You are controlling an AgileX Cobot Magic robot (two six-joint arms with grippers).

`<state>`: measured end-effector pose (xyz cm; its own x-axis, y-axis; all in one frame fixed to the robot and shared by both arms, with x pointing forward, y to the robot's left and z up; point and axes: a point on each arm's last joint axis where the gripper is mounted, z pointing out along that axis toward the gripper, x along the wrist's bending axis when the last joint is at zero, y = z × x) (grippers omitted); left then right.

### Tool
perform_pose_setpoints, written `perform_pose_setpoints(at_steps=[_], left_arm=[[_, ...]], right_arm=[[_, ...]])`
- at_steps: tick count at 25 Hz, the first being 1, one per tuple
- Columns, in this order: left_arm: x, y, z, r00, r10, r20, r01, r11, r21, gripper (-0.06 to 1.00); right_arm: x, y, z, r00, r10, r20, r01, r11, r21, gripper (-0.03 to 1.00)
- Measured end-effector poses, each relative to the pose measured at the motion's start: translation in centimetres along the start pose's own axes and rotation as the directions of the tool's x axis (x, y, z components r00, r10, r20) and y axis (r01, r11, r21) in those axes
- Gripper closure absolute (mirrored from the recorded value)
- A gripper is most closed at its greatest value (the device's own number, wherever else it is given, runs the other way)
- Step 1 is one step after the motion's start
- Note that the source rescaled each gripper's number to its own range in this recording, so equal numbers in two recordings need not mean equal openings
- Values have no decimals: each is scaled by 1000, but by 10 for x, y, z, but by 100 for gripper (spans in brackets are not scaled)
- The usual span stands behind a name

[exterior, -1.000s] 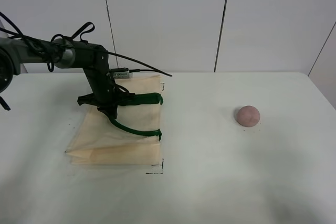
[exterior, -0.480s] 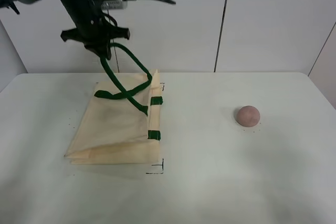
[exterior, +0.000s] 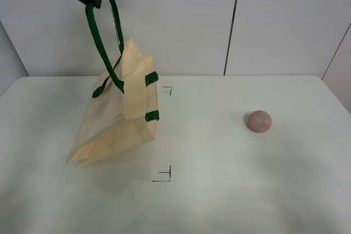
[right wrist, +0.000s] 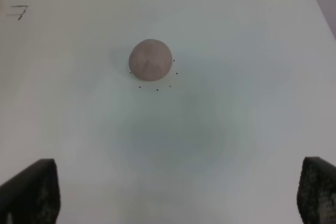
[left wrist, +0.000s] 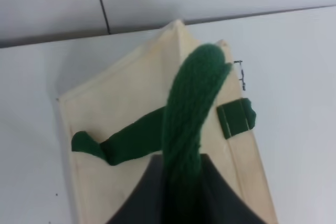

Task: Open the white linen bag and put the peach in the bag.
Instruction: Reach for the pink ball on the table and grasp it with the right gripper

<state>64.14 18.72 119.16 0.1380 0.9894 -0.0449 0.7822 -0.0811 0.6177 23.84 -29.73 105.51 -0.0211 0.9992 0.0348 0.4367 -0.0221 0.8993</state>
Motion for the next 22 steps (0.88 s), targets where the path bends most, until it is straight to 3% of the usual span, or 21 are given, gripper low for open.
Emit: perform_pose_setpoints(at_steps=[9, 15, 22], left_arm=[[-3, -1, 1, 1000, 2, 31, -3, 1000, 8, 94], [-4, -1, 0, 999, 1, 43, -1, 1000, 8, 94], [-5, -6, 3, 999, -2, 53, 0, 999, 34, 94]], right_arm=[[4, 60, 76, 999, 44, -18, -38, 966, 255, -3], [5, 103, 185, 999, 2, -35, 13, 901, 434, -3], [4, 119, 321, 998, -7, -58, 41, 797, 603, -3]])
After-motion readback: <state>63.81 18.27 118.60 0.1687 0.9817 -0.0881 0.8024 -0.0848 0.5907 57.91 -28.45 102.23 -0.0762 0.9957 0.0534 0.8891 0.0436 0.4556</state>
